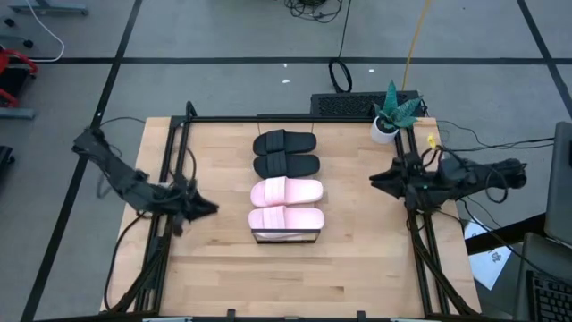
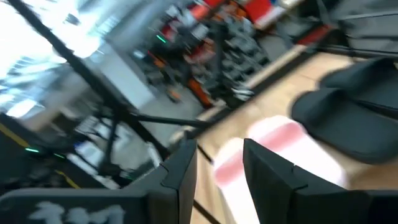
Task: Pick and place slides into the shelf
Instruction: Return to Home Position
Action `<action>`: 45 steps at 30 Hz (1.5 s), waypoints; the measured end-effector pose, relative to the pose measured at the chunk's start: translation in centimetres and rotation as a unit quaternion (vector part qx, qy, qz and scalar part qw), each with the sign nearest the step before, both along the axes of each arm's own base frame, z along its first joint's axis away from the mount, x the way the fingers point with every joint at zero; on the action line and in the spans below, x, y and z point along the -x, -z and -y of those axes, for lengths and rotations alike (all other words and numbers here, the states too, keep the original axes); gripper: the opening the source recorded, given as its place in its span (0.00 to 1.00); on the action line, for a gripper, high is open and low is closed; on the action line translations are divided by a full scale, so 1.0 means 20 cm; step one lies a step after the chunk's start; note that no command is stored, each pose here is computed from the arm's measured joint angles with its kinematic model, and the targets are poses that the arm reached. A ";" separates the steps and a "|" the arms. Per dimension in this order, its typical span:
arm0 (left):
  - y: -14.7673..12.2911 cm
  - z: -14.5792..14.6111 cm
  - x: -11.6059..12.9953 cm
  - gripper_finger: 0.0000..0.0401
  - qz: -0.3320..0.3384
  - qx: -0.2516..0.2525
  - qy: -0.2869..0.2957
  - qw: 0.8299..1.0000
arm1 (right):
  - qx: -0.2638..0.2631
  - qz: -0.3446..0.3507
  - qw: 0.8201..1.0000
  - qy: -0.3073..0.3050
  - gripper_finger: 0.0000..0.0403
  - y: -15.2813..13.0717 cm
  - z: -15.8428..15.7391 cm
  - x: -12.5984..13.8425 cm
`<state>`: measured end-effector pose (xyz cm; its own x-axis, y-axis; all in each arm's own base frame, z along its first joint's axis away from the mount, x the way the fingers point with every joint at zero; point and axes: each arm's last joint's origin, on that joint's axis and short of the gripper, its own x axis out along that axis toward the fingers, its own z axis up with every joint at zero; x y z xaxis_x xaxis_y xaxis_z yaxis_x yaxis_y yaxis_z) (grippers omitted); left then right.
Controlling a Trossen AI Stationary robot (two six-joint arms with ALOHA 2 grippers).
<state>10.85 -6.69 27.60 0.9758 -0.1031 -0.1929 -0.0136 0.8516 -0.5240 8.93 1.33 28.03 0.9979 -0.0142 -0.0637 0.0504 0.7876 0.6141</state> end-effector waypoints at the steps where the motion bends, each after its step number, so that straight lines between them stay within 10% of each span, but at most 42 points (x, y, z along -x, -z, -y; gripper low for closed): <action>1: 0.06 0.03 -0.01 0.18 0.017 0.016 0.016 1.000 | -0.001 0.020 1.000 -0.007 0.29 0.04 0.00 0.01; 6: 0.28 0.14 -0.03 0.18 0.120 0.051 0.040 0.991 | 0.007 0.082 0.996 -0.029 0.29 0.25 -0.03 0.01; 14: 0.46 0.00 -0.09 0.18 0.124 0.022 -0.029 0.992 | 0.063 0.071 0.987 0.131 0.29 0.49 0.02 -0.03; 32: 0.48 -0.42 -0.09 0.18 0.162 -0.019 0.080 0.983 | 0.098 -0.038 0.983 0.151 0.29 0.29 0.14 0.11; 45: 0.52 -0.37 -0.12 0.18 0.132 -0.091 0.011 0.987 | 0.106 0.003 0.981 0.161 0.29 0.56 0.16 -0.02</action>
<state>13.25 0.79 17.18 0.9925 -0.1118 0.0503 0.1223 0.9308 -0.3444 9.39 -1.96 16.73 0.9398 -0.3412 -0.0202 0.3149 0.8415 0.4390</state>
